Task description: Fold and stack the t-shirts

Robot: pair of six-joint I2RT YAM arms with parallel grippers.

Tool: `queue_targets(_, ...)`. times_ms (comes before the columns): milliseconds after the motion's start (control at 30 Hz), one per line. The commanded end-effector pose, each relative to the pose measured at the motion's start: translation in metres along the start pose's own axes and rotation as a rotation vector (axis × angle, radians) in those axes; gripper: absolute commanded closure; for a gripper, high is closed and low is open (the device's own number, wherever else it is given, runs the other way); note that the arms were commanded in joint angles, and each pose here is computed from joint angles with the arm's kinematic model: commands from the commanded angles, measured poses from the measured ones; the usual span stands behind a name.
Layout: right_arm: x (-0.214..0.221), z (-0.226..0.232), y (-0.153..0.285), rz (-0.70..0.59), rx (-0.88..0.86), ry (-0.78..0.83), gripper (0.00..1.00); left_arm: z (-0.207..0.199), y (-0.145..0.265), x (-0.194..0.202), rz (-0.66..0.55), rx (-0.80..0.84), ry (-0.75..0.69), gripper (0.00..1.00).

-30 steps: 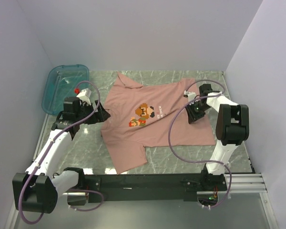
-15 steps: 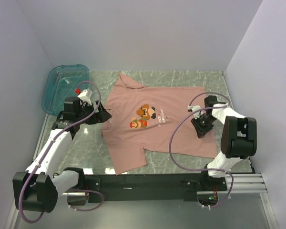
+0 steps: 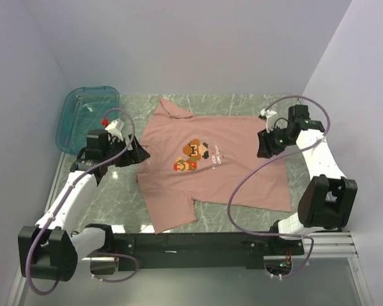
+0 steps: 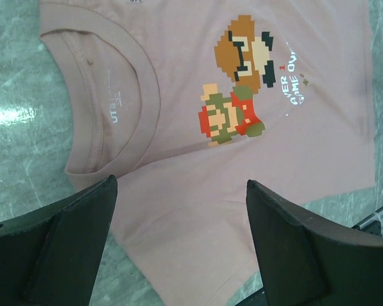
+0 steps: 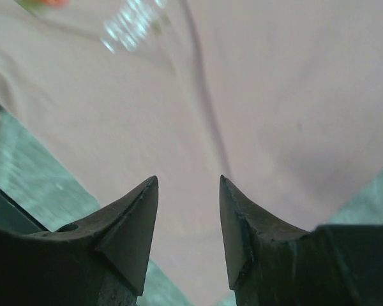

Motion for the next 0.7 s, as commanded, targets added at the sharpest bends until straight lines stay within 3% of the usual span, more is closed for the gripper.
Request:
queue_targets(0,-0.027,0.026,0.010,-0.174,-0.171,-0.034,0.49,0.002,-0.005,0.001,0.015,-0.008,0.043,0.13)
queue_targets(133,-0.036,0.026,0.007,-0.263,-0.177,-0.017,0.49,0.003,-0.009,0.003,0.040,-0.006,0.055,0.13)
queue_targets(667,-0.018,0.035,0.010,-0.331,-0.233,-0.021,0.48,0.011,-0.011,0.007,0.072,-0.068,0.059,0.09)
Point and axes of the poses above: each gripper's point midway between its finger pads, its own y axis back along the fingers, its own z axis along the line the jaws close on, x = y × z, the point moved 8 cm from there along y, back along the fingers, and after that the axes turned 12 degrees about -y, right-handed, at the moved point
